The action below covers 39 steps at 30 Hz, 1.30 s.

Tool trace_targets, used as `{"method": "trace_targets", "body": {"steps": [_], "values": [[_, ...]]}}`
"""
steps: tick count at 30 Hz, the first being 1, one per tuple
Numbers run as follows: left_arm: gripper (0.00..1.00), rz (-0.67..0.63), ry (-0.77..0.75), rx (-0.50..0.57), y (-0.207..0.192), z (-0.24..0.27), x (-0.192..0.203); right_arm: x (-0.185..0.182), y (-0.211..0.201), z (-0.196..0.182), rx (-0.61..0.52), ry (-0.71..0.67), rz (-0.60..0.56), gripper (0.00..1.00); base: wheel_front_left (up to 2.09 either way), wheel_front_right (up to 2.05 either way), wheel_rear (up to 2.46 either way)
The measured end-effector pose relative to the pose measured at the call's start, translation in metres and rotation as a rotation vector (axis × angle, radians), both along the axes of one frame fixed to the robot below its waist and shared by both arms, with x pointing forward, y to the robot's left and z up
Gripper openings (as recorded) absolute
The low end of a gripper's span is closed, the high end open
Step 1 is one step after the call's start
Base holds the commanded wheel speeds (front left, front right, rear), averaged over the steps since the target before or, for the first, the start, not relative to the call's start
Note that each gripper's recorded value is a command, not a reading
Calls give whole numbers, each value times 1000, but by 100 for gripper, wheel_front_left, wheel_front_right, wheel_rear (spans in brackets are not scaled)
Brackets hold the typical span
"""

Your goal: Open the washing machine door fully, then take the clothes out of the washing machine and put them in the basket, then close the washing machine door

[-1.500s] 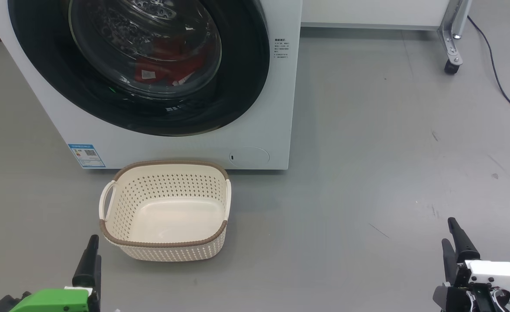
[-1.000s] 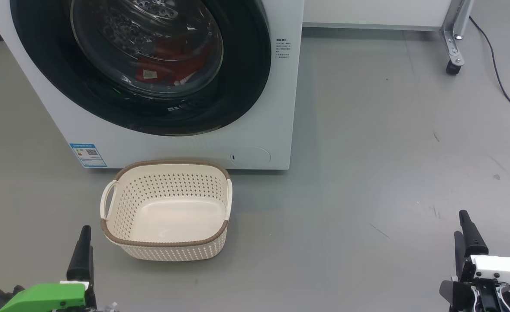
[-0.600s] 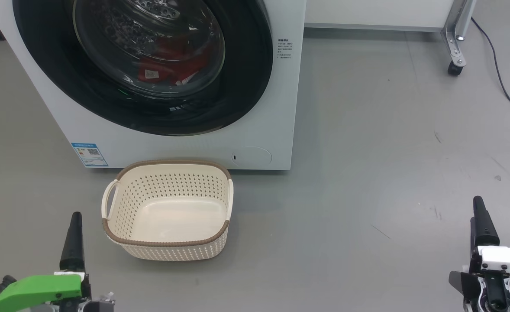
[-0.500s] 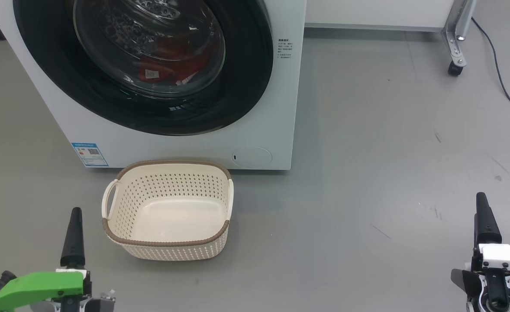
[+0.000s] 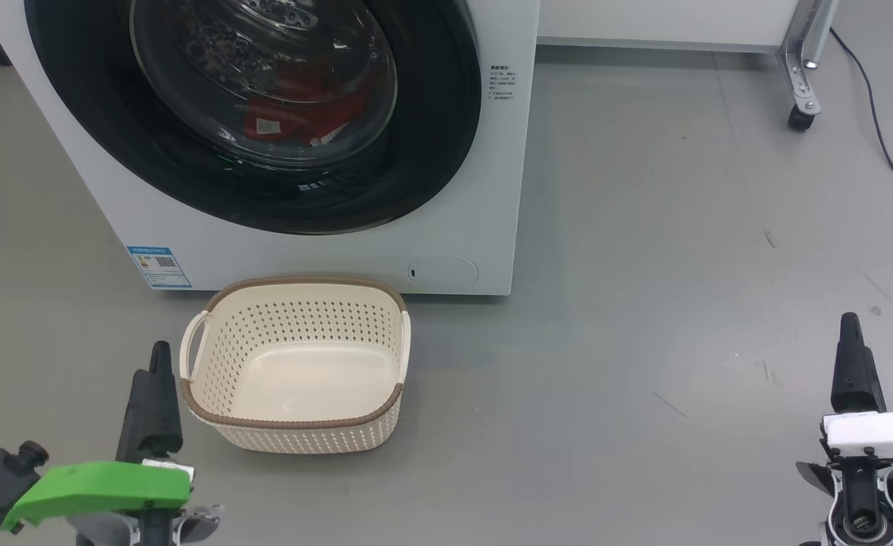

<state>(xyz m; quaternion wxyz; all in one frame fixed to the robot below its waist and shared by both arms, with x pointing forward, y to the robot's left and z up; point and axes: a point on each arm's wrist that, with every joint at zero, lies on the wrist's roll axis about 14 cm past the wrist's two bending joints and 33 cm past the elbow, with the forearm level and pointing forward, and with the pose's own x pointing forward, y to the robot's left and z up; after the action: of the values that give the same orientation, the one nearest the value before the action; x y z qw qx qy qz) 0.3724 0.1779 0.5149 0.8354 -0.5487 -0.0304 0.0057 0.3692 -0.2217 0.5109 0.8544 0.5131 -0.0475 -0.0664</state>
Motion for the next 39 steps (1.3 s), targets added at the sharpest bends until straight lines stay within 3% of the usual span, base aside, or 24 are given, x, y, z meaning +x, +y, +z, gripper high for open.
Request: {"method": "trace_targets", "body": {"steps": [32, 39], "values": [[100, -133, -86, 712, -57, 5, -5, 1, 28, 9, -615, 30, 67, 100, 0, 0, 0], [100, -165, -88, 821, -70, -4, -9, -1, 32, 5, -762, 45, 88, 100, 0, 0, 0]]}}
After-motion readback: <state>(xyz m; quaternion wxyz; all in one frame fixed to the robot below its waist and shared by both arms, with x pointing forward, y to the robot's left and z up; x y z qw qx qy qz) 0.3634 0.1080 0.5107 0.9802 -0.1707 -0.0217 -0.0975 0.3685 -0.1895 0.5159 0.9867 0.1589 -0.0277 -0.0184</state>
